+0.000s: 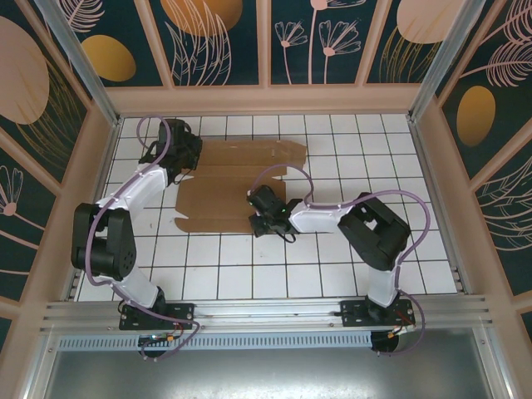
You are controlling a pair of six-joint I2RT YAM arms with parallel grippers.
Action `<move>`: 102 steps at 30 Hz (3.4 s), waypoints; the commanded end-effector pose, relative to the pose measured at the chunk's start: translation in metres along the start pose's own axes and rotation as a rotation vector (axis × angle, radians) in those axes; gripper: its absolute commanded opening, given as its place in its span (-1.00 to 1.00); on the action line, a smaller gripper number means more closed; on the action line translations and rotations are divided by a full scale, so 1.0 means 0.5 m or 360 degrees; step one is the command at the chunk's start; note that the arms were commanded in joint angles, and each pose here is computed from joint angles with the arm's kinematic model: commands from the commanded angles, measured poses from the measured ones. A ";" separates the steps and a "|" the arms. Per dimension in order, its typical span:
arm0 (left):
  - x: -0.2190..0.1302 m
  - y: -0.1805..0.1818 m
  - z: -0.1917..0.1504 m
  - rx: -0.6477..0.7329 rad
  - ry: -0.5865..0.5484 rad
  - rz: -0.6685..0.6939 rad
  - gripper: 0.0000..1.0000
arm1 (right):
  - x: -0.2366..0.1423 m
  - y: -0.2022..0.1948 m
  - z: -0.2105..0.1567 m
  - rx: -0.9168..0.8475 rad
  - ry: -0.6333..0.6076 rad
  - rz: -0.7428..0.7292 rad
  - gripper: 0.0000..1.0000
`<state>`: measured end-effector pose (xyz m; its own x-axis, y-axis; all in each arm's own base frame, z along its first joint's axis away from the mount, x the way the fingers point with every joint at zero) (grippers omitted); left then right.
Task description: Fold the paper box
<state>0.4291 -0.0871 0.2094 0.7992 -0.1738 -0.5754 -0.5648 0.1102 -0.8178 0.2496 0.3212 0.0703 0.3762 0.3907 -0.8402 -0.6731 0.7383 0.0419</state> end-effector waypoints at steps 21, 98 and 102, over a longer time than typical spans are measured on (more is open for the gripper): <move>-0.041 0.088 -0.005 0.0422 -0.0181 -0.0521 -1.00 | -0.031 0.009 -0.118 0.0032 0.0299 0.0190 -1.00; 0.008 0.141 -0.012 0.0313 -0.0097 -0.0490 -1.00 | -0.180 -0.291 0.266 0.0985 -0.0573 0.0699 0.08; 0.006 0.138 -0.013 0.0321 -0.0102 -0.0485 -1.00 | -0.210 -0.300 0.230 0.0903 -0.0585 0.0482 0.23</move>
<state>0.3956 -0.0857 0.1753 0.9680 -0.1640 -0.1897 -0.1522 0.2169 -0.9642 0.3921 0.2510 0.1931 0.3949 0.7692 -0.5024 -0.3376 0.6301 0.6993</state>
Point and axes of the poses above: each hand's point on the last joint's axis, 136 mm out from that joint toward the fingers, its own x axis out along the fingers, its own y axis along the line the jaws close on, z = x × y, the point moved 6 cm from there along -x, back along the fingers, and after that the axes turned 11 degrees about -x, right-handed, at the moved point
